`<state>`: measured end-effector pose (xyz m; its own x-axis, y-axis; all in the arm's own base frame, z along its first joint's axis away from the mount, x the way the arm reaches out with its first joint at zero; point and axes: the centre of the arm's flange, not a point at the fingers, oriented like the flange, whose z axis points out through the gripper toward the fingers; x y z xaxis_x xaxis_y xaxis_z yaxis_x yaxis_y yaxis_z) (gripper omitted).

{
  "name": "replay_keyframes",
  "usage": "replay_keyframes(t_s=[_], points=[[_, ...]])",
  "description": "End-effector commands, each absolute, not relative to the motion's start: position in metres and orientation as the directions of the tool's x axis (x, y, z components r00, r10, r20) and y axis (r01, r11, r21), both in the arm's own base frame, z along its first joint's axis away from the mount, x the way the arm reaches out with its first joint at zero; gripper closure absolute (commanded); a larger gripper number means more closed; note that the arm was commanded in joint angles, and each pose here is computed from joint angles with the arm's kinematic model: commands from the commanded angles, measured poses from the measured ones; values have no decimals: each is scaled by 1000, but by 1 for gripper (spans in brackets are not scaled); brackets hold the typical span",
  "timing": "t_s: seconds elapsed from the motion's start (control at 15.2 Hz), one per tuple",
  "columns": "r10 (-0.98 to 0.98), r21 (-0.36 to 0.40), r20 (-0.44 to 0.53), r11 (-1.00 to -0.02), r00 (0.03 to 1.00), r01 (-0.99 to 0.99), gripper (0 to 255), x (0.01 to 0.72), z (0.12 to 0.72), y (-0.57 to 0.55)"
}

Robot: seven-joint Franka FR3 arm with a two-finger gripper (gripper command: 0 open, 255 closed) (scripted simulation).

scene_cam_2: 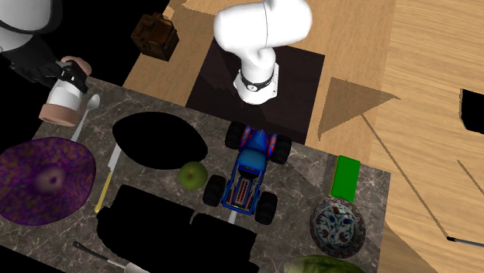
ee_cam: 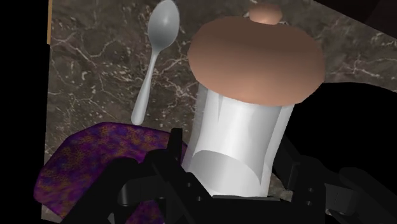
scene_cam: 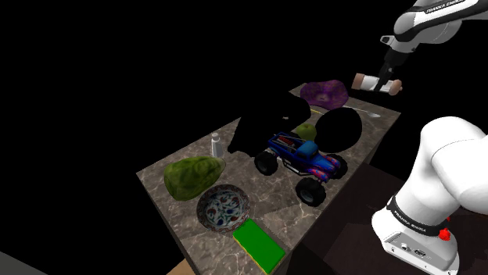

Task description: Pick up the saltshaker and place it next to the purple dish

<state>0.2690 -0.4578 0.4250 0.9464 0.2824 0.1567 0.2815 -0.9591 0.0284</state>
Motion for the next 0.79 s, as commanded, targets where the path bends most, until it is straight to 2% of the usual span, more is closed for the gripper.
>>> replay_keyframes(t_s=[0.0, 0.2, 0.73], points=[[281, 29, 157, -960, 947, 280, 255, 248, 427, -459], [281, 29, 157, -960, 947, 280, 255, 213, 427, -459], [281, 29, 157, -960, 947, 280, 255, 213, 385, -459]])
